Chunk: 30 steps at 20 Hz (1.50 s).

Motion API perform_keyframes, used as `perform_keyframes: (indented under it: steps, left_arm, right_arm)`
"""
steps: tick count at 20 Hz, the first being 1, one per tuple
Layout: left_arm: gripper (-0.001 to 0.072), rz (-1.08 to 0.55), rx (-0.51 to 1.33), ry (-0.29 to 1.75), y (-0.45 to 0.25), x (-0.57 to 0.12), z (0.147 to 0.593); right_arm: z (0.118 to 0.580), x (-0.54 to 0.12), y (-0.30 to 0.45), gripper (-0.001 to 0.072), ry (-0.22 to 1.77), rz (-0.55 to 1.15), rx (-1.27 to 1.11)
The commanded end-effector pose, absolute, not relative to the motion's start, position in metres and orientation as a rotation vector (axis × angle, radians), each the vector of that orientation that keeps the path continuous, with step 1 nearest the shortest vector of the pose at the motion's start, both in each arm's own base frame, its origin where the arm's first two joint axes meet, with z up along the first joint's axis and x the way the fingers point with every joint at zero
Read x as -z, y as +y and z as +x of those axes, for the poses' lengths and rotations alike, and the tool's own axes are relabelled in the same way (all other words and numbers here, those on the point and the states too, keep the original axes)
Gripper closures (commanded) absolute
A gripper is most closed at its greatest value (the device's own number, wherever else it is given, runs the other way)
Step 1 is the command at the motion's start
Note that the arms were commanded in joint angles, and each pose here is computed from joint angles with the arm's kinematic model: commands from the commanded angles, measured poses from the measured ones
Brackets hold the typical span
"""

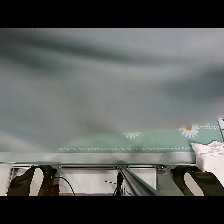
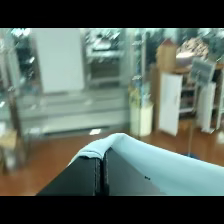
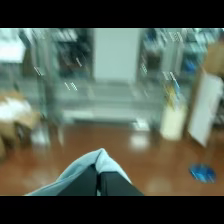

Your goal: Fold the shirts.

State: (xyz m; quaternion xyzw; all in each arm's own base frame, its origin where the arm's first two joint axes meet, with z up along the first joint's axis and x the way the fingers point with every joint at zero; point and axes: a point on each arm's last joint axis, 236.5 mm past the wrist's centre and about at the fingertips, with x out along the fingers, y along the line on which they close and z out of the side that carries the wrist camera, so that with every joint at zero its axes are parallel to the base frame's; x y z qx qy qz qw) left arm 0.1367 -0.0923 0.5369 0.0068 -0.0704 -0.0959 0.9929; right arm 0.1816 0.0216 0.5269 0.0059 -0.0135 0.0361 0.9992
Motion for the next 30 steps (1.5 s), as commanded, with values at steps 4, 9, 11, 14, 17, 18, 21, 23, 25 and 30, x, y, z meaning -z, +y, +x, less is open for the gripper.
perform_keyframes:
  steps: [4,9,11,14,17,18,21,23,25,30]
  left_arm:
    - [0.0688,-0.059,0.166,0.311,-0.069,-0.423,0.166]
    - [0.0689,-0.307,0.233,0.72,-0.038,-0.276,0.244]
    - [0.0689,-0.414,0.273,0.795,-0.033,-0.229,0.275]
    - [0.0689,-0.524,0.207,0.81,-0.003,-0.185,0.328]
    - [0.0689,-0.618,0.207,0.818,0.012,-0.152,0.379]
    - [0.0689,-0.628,0.214,0.815,0.012,-0.139,0.396]
    - [0.0689,-0.592,0.2,0.788,0.009,-0.103,0.443]
    - [0.0688,-0.518,0.183,0.738,0.005,-0.084,0.474]
    - [0.0688,-0.482,0.13,0.673,0.007,-0.072,0.501]
    - [0.0687,-0.449,-0.026,0.543,0.032,-0.049,0.545]
  right_arm:
    - [0.179,-0.419,-0.03,0.0689,0.46,-0.062,0.13]
    - [0.296,-0.306,-0.009,0.0689,0.924,-0.038,-0.041]
    - [0.348,-0.248,0.0,0.0689,1.093,-0.011,-0.113]
    - [0.409,-0.165,-0.003,0.0689,1.265,-0.014,-0.14]
    - [0.458,-0.108,-0.005,0.0689,1.289,0.012,-0.133]
    - [0.475,-0.096,-0.001,0.0689,1.265,0.033,-0.139]
    - [0.527,-0.086,0.019,0.0689,1.111,0.096,-0.186]
    - [0.561,-0.095,0.039,0.0688,0.972,0.159,-0.225]
    - [0.587,-0.104,0.05,0.0689,0.861,0.215,-0.24]
    - [0.617,-0.071,0.055,0.0689,0.824,0.245,-0.224]
